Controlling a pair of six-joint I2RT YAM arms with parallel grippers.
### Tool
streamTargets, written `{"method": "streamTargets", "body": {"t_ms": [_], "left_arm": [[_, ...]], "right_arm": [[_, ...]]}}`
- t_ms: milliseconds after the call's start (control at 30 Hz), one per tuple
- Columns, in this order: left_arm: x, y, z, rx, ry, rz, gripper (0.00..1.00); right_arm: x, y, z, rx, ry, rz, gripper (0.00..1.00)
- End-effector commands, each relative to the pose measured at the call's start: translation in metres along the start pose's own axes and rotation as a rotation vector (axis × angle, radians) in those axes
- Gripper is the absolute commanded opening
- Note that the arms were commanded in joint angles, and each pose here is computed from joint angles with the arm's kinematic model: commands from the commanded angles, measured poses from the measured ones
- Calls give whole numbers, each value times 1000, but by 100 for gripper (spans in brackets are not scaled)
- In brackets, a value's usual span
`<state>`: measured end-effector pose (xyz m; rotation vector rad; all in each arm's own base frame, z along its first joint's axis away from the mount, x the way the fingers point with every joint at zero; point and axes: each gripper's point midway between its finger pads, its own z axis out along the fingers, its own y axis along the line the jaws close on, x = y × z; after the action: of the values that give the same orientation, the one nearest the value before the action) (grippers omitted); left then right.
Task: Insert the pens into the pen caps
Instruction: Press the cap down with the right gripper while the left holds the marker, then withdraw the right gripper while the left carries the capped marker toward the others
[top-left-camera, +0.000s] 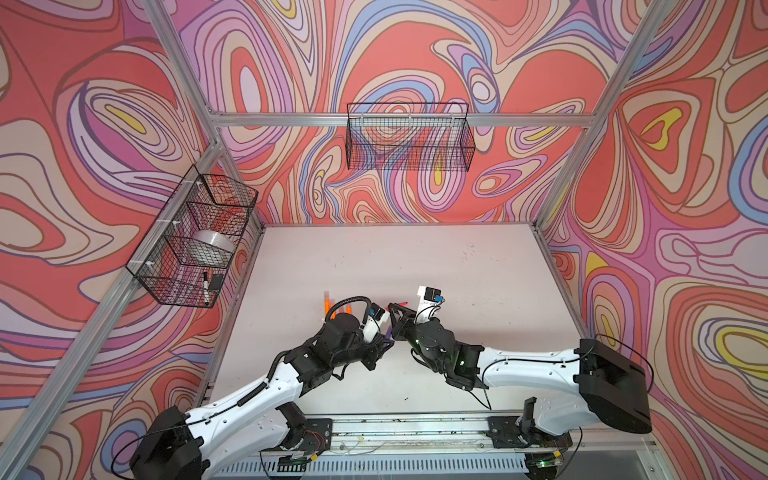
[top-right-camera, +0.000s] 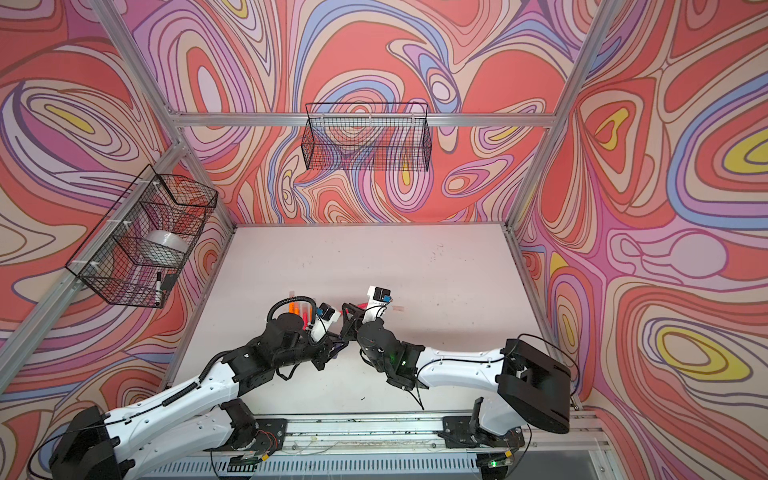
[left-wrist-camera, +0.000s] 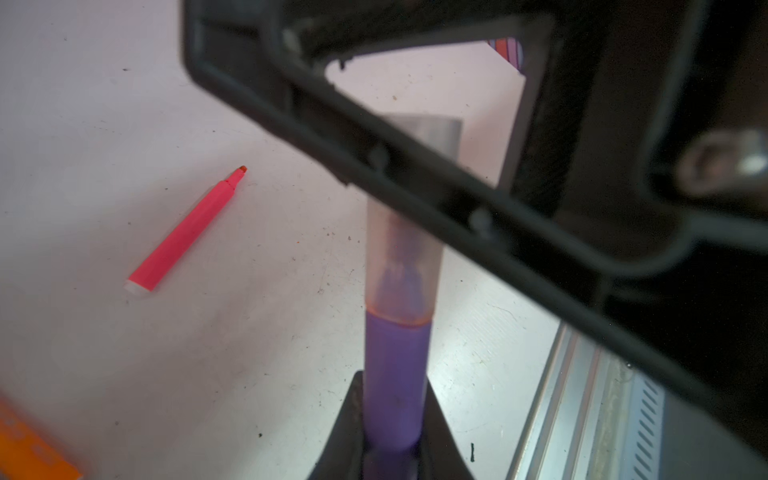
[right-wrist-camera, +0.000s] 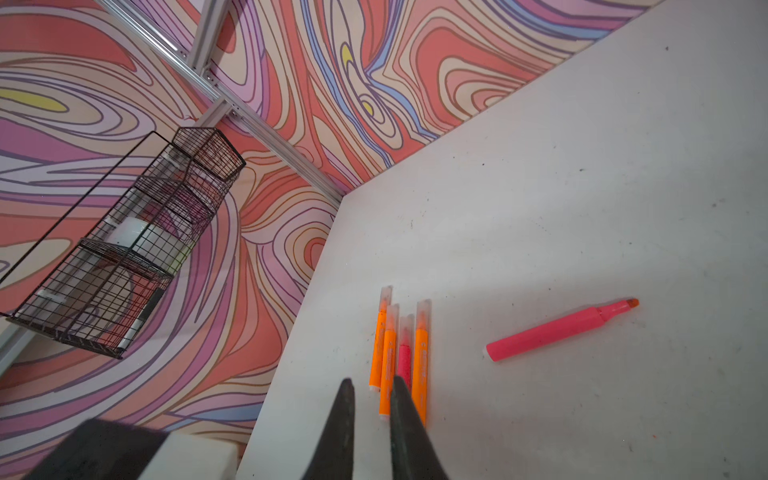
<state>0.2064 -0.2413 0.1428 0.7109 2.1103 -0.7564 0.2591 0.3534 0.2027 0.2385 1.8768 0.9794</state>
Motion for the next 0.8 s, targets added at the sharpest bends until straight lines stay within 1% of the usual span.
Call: {"method": "streamTargets", "body": {"t_ms": [0,33,100,267,433,567,733,767], "left_arm": [[-140,47,-63,-351,-547,-42,0],[-141,49,-66,-385,-557,-32,0],[-141,49,-67,-408,-560,-18,0],[-133,52,-62,-410,-545,-29,0],[-123,44,-50,-346,-490,-44,0],[-112,42,-41,-320,-441,-59,0],[-87,45,-30,-300,-371,-101,0],[-83,45,-28,-299,-356,-113,0]], "right_arm": [[108,-26,-25,118,366,-103,0],[111,-25,-23,123,370,-106,0],[113,-23,-21,123,372,-107,0],[110,-21,-21,95,351,-94,0],[99,-21,-26,74,317,-101,0],[81,-22,-34,83,267,-132,1],[50,-31,-47,122,181,-168,24],[43,-33,-51,132,161,-173,30]]}}
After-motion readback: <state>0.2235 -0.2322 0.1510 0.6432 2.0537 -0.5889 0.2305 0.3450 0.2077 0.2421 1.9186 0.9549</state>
